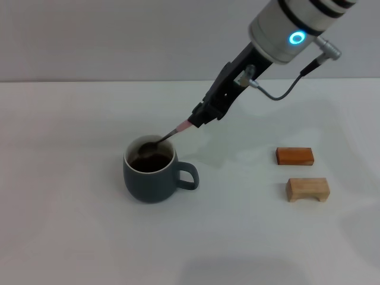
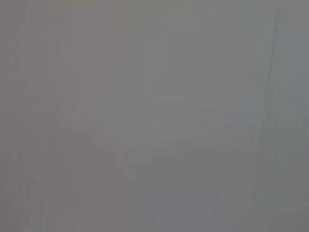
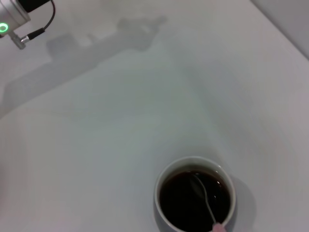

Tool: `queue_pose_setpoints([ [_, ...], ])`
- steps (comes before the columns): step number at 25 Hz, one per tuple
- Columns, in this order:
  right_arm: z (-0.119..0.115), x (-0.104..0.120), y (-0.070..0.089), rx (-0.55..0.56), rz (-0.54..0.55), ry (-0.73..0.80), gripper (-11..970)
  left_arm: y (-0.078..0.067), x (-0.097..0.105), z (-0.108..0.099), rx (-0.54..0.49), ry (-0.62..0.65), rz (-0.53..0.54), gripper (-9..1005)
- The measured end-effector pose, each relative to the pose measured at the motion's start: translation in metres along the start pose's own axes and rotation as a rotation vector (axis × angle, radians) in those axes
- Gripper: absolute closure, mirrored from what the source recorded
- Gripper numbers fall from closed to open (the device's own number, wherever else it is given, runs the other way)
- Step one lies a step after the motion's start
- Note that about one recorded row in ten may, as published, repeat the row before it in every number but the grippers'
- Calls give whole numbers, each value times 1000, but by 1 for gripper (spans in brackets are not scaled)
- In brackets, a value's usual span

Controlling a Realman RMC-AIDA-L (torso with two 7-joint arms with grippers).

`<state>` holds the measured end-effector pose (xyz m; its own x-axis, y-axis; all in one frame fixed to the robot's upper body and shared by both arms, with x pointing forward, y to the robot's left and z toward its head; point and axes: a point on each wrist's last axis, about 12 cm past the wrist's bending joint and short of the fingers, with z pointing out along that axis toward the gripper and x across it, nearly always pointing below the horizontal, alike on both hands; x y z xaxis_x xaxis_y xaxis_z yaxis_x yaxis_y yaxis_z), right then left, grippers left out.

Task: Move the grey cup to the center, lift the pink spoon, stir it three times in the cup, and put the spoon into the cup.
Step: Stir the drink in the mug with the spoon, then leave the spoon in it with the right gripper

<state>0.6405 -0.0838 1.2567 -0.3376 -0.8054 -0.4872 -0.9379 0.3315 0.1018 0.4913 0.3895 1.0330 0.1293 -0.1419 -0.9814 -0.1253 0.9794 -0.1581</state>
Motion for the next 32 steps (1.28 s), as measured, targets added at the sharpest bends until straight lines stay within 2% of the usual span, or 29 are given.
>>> queue_pose_setpoints([
  [12, 21, -1, -2, -1, 13, 21, 837, -3, 3, -9, 15, -10, -4, 979],
  [32, 39, -4, 4, 0, -14, 63, 837, -4, 12, -25, 32, 24, -7, 979],
])
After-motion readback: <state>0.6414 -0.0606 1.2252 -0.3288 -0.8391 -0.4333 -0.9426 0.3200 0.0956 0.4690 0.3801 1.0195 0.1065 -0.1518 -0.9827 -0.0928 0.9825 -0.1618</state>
